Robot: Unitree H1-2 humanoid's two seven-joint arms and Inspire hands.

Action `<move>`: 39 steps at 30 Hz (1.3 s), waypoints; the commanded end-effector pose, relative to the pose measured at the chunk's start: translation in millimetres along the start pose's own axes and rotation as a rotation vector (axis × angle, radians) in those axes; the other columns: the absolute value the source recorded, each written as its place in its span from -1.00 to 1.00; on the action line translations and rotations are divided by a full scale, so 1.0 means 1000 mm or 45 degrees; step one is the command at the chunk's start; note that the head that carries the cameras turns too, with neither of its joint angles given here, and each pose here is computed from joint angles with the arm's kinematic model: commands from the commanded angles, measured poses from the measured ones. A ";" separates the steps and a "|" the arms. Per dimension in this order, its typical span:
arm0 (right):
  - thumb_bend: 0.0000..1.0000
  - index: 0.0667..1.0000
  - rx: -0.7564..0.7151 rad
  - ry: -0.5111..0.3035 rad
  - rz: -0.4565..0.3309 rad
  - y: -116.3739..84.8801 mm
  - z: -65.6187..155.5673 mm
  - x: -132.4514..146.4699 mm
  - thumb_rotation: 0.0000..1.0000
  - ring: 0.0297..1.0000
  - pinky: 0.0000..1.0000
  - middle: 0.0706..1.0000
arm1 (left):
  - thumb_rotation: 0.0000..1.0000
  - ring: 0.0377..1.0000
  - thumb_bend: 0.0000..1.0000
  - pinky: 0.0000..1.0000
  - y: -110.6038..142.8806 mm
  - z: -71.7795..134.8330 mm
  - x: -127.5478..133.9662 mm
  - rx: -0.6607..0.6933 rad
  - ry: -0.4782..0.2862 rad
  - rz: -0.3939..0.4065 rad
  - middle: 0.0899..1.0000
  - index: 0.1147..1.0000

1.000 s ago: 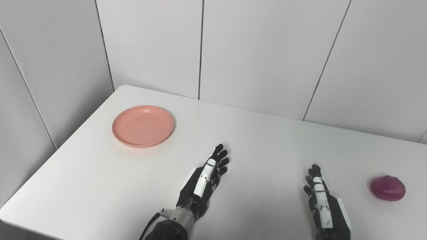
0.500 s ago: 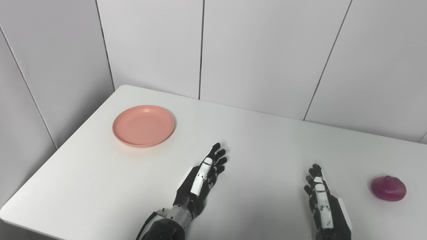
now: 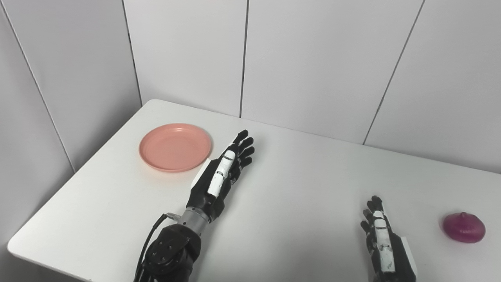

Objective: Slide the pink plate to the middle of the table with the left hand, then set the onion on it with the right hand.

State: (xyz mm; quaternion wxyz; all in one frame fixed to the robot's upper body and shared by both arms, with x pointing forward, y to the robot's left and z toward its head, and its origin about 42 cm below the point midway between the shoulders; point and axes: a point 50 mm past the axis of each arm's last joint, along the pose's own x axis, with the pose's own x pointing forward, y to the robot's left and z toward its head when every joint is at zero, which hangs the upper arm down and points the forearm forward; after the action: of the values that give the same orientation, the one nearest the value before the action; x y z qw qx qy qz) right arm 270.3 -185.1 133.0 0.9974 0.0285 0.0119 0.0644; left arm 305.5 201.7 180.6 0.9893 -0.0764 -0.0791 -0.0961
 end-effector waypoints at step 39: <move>-0.84 1.00 0.028 -0.099 -0.001 0.000 0.010 0.008 1.00 1.00 1.00 1.00 | 1.00 0.80 -0.28 0.76 0.184 0.125 0.119 0.224 -0.204 0.401 0.78 0.72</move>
State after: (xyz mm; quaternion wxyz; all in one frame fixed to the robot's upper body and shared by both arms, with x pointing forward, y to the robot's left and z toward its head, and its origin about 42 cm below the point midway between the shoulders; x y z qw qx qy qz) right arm 272.2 -186.2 126.7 0.9972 0.0388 0.0231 0.0600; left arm 428.8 376.5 256.9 0.9931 -0.0126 -0.0925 0.0712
